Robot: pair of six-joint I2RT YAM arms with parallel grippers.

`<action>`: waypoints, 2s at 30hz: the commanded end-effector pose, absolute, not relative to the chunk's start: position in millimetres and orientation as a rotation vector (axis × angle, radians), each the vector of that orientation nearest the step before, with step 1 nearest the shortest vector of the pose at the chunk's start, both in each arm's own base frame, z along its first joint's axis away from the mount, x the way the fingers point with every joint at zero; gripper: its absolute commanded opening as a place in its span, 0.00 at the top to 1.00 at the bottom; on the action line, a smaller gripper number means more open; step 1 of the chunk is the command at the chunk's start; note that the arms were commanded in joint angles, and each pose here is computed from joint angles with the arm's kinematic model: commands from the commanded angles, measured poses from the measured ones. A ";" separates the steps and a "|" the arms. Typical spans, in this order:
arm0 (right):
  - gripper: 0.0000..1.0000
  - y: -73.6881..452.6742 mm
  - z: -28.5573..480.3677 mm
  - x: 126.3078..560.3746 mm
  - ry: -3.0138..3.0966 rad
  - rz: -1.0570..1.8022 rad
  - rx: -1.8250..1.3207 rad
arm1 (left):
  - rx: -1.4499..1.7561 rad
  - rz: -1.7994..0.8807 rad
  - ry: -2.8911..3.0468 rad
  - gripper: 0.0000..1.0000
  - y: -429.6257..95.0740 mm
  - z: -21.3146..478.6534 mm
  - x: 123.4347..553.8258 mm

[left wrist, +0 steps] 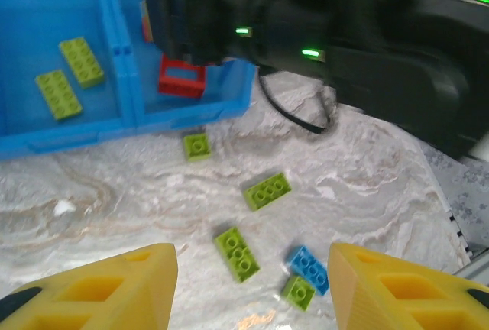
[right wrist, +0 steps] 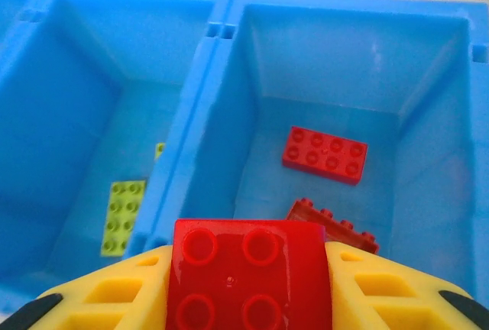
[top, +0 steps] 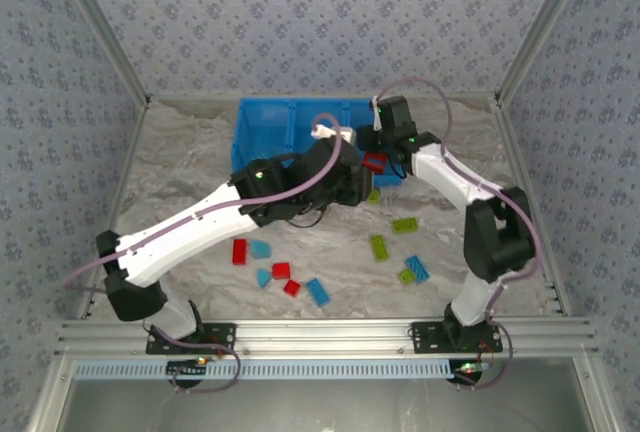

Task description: Sort the legos into containers by color

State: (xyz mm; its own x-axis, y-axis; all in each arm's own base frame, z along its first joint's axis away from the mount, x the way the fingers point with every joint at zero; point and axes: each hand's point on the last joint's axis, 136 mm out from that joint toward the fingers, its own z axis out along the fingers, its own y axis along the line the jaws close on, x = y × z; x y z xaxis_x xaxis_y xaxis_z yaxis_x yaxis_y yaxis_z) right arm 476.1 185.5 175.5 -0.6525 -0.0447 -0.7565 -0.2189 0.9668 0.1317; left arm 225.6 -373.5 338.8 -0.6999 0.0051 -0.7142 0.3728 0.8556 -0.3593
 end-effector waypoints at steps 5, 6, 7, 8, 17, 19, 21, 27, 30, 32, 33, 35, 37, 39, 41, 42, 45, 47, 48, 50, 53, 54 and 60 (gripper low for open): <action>0.65 183.8 142.2 509.0 2.426 0.241 -0.103 | 0.336 -0.515 2.140 0.45 -419.8 368.7 210.9; 0.65 184.4 137.5 512.4 2.439 0.243 -0.098 | 0.337 -0.499 2.142 0.46 -425.4 365.3 209.2; 0.65 184.6 135.3 513.7 2.454 0.249 -0.092 | 0.340 -0.490 2.143 0.45 -430.5 362.3 206.7; 0.65 185.6 130.5 515.7 2.472 0.259 -0.088 | 0.344 -0.476 2.145 0.45 -435.4 357.9 204.4; 0.64 180.4 90.0 523.2 2.580 0.395 -0.007 | 0.417 -0.453 2.178 0.46 -465.6 330.7 184.1; 0.64 181.0 89.0 525.3 2.580 0.417 -0.014 | 0.420 -0.450 2.181 0.46 -466.8 328.3 181.6; 0.63 182.9 88.0 525.8 2.586 0.427 -0.028 | 0.416 -0.443 2.178 0.46 -466.4 328.2 180.1; 0.60 183.9 80.2 524.4 2.611 0.427 -0.040 | 0.333 -0.366 2.183 0.46 -450.7 324.3 182.9; 0.59 185.4 79.7 525.8 2.606 0.433 -0.052 | 0.295 -0.335 2.174 0.46 -441.5 327.5 185.4; 0.56 186.8 80.0 526.5 2.607 0.438 -0.054 | 0.277 -0.317 2.165 0.46 -436.5 329.6 186.1; 0.54 187.5 80.3 526.8 2.606 0.441 -0.058 | 0.270 -0.309 2.161 0.45 -434.5 330.2 186.4; 0.48 189.4 81.3 527.3 2.604 0.442 -0.065 | 0.252 -0.290 2.159 0.45 -430.1 330.0 188.1; 0.41 190.5 84.8 527.5 2.598 0.442 -0.072 | 0.240 -0.276 2.157 0.45 -426.9 329.7 189.0; 0.38 192.3 92.6 526.9 2.583 0.437 -0.089 | 0.228 -0.270 2.157 0.45 -424.6 330.2 189.3; 0.34 193.4 104.3 525.8 2.560 0.425 -0.105 | 0.227 -0.269 2.156 0.44 -424.4 330.3 189.4; 0.33 193.4 111.1 525.6 2.547 0.416 -0.113 | 0.227 -0.270 2.156 0.45 -424.7 330.1 189.5; 0.32 193.9 132.7 522.3 2.512 0.395 -0.130 | 0.250 -0.279 2.155 0.45 -428.0 330.8 188.1; 0.32 189.6 155.5 519.6 2.469 0.364 -0.131 | 0.274 -0.288 2.150 0.44 -429.6 333.2 186.9; 0.32 186.8 170.9 516.9 2.438 0.348 -0.129 | 0.298 -0.303 2.154 0.45 -432.6 332.8 184.7; 0.32 177.3 199.1 510.0 2.381 0.314 -0.112 | 0.353 -0.336 2.165 0.45 -436.2 330.0 179.7; 0.32 160.6 239.9 493.4 2.298 0.283 -0.081 | 0.451 -0.423 2.194 0.45 -443.4 318.9 166.9; 0.32 153.6 253.0 486.0 2.273 0.278 -0.067 | 0.495 -0.448 2.207 0.46 -445.6 313.4 161.4; 0.37 100.3 294.9 409.8 2.213 0.206 0.071 | 0.706 -0.550 2.377 0.45 -462.1 256.2 138.8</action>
